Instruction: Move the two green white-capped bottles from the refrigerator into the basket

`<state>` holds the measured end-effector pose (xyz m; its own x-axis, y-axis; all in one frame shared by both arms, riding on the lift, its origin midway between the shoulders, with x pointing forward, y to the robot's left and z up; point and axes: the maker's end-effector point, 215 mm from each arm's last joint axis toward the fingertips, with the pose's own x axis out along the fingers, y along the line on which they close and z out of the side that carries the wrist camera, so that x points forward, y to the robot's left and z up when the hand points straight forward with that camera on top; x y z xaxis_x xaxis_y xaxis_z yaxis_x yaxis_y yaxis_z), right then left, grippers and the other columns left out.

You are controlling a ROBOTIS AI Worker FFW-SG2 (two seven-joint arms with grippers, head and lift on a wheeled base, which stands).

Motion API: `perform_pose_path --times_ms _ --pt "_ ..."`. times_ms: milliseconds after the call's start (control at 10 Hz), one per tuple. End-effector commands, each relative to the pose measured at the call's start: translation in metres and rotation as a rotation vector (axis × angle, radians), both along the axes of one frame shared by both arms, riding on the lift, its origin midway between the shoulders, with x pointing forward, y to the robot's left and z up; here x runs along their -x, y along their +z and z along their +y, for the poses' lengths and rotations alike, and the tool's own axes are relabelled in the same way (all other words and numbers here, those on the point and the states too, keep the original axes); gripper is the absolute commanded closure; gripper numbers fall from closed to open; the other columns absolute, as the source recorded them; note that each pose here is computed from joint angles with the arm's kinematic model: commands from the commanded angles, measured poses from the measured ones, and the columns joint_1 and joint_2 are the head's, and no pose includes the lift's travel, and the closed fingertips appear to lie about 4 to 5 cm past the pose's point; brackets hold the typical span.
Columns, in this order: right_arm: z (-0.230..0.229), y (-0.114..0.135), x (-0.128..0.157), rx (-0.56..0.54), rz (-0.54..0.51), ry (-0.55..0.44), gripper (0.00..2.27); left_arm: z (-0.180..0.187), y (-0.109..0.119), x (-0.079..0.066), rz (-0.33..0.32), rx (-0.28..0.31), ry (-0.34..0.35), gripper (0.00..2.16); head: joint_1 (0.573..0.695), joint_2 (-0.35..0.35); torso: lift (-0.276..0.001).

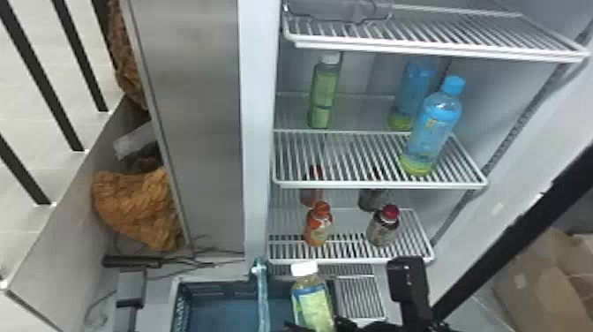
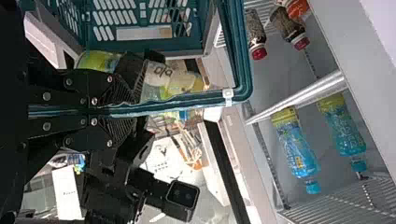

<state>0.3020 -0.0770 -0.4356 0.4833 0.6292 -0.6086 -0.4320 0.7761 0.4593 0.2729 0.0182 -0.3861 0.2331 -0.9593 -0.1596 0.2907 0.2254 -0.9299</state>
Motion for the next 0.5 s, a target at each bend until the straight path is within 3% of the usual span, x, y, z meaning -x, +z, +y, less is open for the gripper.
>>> perform_pose_path --times_ms 0,300,400 --pt "0.004 -0.012 -0.011 -0.013 0.004 0.004 1.01 -0.001 0.001 0.000 0.000 0.003 0.000 1.20 0.695 -0.123 -0.004" --pt "0.017 -0.016 -0.022 -0.034 -0.008 0.037 0.96 0.001 0.001 -0.002 -0.003 0.001 0.006 1.20 0.695 -0.098 -0.004" --pt "0.020 -0.014 -0.022 -0.039 -0.012 0.047 0.79 0.001 0.001 -0.001 -0.001 0.003 0.004 1.20 0.695 -0.087 -0.004"
